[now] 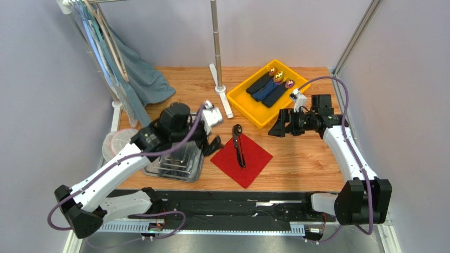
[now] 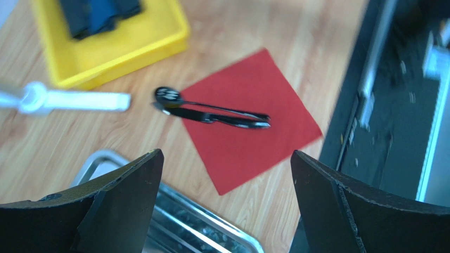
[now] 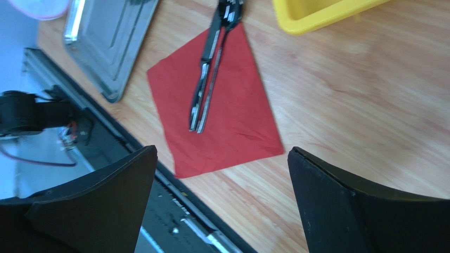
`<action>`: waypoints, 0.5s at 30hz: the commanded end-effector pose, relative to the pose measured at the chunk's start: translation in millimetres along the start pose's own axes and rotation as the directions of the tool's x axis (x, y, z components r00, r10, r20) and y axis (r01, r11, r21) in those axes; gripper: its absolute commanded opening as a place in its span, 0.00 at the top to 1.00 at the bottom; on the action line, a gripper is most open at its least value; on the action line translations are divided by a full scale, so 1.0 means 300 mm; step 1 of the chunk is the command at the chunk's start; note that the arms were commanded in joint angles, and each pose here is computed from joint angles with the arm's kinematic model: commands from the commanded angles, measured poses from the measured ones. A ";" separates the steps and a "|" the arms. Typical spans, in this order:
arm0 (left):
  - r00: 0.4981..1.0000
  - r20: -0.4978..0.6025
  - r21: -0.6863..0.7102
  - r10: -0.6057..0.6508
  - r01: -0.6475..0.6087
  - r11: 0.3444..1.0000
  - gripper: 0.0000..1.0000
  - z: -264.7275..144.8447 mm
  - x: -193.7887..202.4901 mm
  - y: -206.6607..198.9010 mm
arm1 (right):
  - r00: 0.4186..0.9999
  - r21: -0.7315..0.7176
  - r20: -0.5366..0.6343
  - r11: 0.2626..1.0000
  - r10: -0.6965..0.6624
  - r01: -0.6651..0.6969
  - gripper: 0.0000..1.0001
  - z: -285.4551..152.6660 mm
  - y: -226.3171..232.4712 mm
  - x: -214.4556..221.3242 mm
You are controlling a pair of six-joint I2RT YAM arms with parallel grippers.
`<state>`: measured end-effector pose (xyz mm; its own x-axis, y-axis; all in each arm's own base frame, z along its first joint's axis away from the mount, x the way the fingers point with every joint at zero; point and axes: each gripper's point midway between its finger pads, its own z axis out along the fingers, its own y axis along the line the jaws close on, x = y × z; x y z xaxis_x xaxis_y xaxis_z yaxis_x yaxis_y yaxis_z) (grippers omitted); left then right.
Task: Place the utensils on the paper napkin and roll it up
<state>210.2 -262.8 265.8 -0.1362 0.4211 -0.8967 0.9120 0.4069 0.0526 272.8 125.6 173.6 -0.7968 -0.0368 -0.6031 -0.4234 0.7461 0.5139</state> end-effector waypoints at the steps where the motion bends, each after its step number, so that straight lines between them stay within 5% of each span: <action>1: 0.922 0.023 0.258 0.388 -0.380 0.888 0.01 0.102 0.173 -0.216 | 0.984 -0.166 -0.114 0.974 0.140 -0.157 0.00 0.047 0.085 0.043; 4: 0.886 0.033 0.308 0.463 -0.449 0.839 0.16 0.182 0.235 -0.298 | 0.954 -0.179 -0.206 0.950 0.219 -0.257 0.00 0.066 0.087 0.090; 7: 0.871 0.041 0.361 0.490 -0.470 0.806 0.41 0.269 0.279 -0.371 | 0.931 -0.172 -0.252 0.934 0.266 -0.313 0.00 0.074 0.087 0.125; 15: 0.825 0.055 0.435 0.563 -0.527 0.730 0.63 0.456 0.359 -0.506 | 0.912 -0.126 -0.282 0.932 0.296 -0.341 0.05 0.072 0.071 0.194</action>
<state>110.7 -349.7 87.9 0.3126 0.6368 -0.7048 0.9495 -0.2291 0.2142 236.2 152.3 130.2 -0.9720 -0.0024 -0.2350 -0.1837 0.6314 0.7534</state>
